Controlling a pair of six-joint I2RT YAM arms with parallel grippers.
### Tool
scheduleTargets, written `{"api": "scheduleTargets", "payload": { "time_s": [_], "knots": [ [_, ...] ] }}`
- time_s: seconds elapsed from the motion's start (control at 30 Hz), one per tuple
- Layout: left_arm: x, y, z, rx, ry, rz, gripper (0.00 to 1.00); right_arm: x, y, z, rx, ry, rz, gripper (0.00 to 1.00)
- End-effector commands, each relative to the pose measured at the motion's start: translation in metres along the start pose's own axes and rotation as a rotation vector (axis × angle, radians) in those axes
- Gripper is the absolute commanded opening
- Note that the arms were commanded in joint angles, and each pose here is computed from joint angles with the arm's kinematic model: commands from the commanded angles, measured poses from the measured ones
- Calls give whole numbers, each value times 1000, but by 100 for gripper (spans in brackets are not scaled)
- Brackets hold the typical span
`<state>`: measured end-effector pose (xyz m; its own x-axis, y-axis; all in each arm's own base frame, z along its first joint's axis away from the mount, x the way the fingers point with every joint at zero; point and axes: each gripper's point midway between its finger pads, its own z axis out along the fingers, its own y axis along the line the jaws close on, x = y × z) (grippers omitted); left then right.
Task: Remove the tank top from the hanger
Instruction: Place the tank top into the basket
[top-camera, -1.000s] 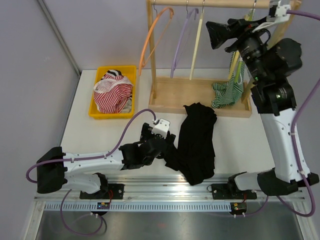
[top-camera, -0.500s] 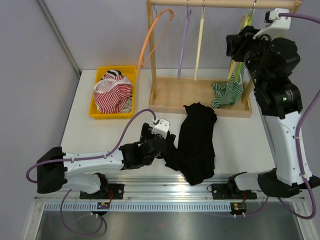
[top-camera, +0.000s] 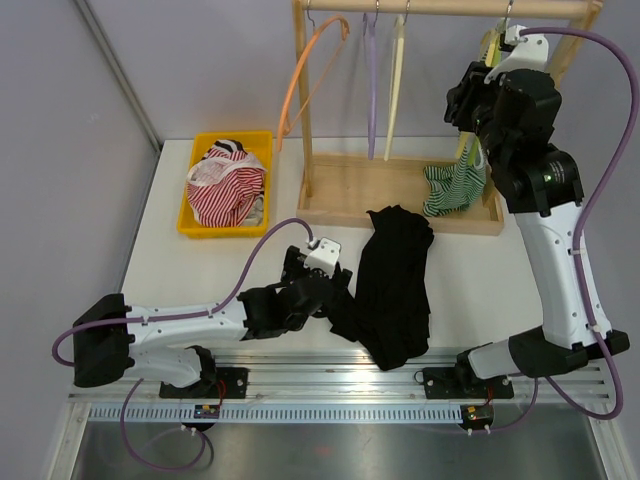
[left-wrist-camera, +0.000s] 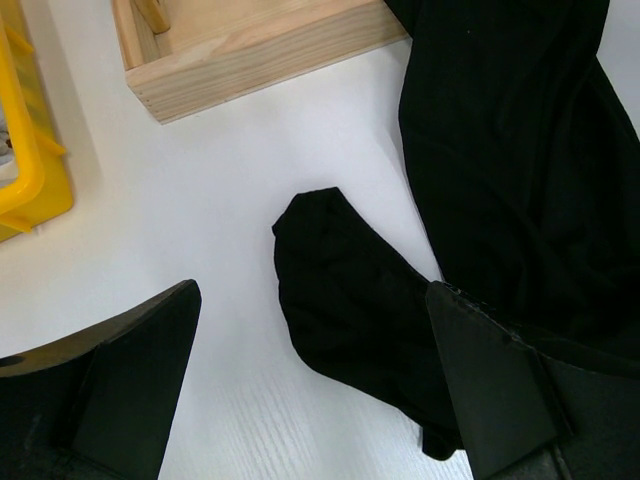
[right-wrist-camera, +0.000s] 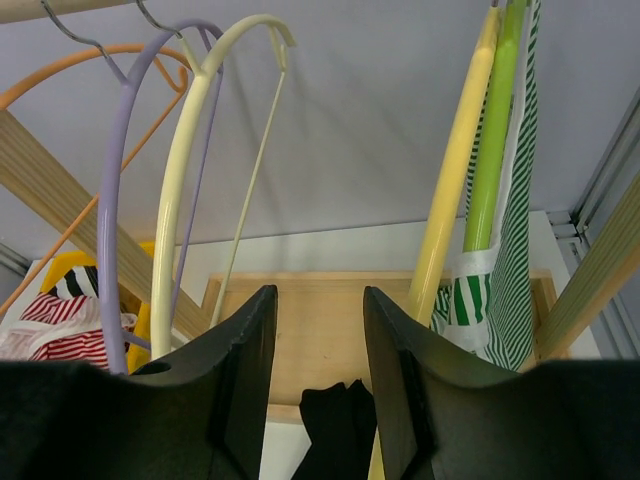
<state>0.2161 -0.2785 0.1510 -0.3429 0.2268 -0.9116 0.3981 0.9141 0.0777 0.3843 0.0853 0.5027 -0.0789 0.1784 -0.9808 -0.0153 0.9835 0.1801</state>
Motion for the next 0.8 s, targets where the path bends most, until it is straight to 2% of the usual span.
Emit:
{"api": "scheduleTargets", "payload": {
  "time_s": [0.0, 0.13, 0.2, 0.3, 0.47, 0.53, 0.63, 0.77],
  "knots": [
    [-16, -13, -5, 88, -59, -34, 99, -33, -1, -23, -14, -111, 25, 47],
    [-24, -49, -11, 288, -90, -48, 99, -37, -4, -30, -13, -136, 21, 48],
    [-24, -63, -8, 332, -89, -50, 99, -36, -5, -34, -17, -141, 21, 50],
    [-29, -88, -5, 408, -81, -65, 99, -37, -6, -38, -24, -153, 22, 63],
    [-11, -135, 7, 513, -13, -54, 99, -40, -6, -51, -46, -176, 21, 74],
    [-8, -148, 8, 554, -4, -65, 99, -42, -7, -56, -46, -182, 20, 83],
    [4, -177, 5, 672, 31, -80, 99, -42, -9, -62, -46, -187, 13, 87],
    [24, -201, 9, 730, 101, -99, 99, -44, -13, -69, -38, -196, 0, 92]
  ]
}}
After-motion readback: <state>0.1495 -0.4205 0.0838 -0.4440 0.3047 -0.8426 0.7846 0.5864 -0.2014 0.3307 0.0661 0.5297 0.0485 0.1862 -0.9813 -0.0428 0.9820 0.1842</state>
